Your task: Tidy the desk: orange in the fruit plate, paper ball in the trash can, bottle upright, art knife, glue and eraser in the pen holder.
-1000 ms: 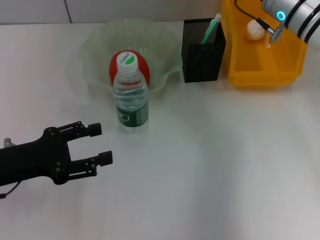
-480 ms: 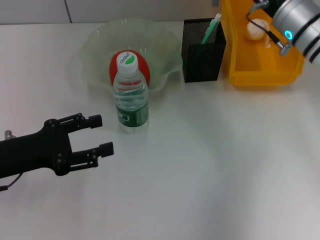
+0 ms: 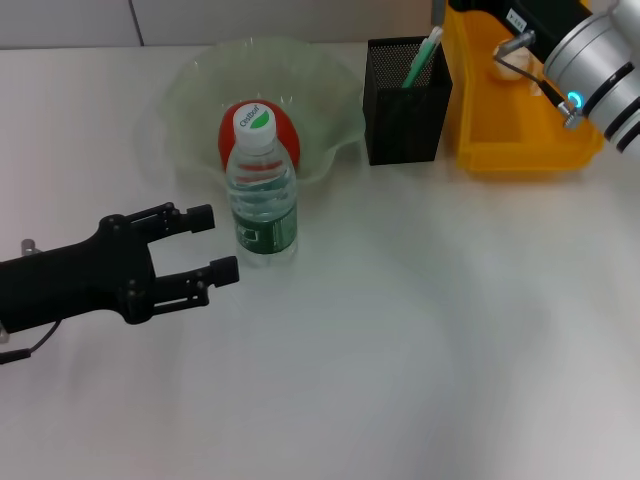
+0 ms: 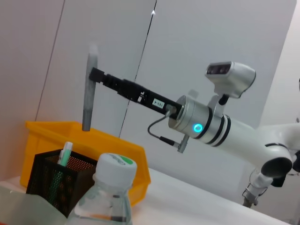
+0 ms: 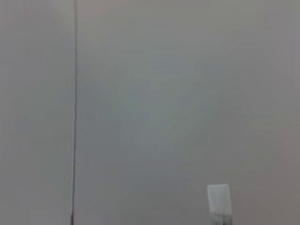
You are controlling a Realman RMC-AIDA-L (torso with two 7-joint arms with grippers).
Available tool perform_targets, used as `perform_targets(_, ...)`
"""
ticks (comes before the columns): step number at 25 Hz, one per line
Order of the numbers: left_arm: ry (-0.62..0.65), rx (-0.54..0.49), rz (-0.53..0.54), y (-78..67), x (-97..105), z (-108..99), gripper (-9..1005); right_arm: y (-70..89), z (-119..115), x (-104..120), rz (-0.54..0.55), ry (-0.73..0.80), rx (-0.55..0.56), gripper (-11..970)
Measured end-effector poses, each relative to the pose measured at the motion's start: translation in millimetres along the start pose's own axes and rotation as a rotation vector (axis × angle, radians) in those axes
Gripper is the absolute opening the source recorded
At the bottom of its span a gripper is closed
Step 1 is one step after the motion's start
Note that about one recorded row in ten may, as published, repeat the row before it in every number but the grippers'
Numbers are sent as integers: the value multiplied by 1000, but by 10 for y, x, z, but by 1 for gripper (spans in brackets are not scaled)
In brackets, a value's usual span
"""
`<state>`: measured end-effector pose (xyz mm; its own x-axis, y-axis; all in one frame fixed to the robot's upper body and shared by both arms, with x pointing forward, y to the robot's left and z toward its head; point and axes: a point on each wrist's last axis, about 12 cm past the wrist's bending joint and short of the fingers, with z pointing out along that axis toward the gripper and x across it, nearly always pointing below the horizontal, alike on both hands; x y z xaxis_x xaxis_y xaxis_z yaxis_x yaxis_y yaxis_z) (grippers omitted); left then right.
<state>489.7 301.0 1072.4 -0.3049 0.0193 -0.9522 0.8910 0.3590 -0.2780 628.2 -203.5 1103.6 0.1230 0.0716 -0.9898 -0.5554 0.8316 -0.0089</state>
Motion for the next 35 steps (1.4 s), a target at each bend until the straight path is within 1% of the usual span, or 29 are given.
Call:
perform_targets(3,-24,-12,-26,25,-37,23,784,32,3,18,-49,5,-16,125)
perform_targets(7,-44,-23,-37,30,-48,29,784,66,31,37,-70,27,-37,125)
perform_targets(12,-64,-24,-50,23,-53,72,784,125,125,80,-93,95,-69,125)
perform_targets(13,-65,-24,-48,28,-59,89,784,139,156,96,-91,120,-74,125)
perform_targets(17,-67,-23,-45,38,-73,101,784,147,163,109,-84,134,-78,126)
perform_targets(24,-72,-32,-32,57,-92,104,784,115,164,157,-38,180,-48,126)
perform_targets(27,-70,-37,-29,64,-91,104,784,115,156,165,-37,184,-48,164)
perform_targets(31,-71,-39,-30,64,-88,111,784,111,124,185,-13,189,-45,299)
perform_targets(33,-72,-37,-30,62,-88,113,784,110,75,197,28,180,-45,367)
perform_targets(35,-75,-36,-31,54,-85,105,784,111,54,198,43,172,-46,402)
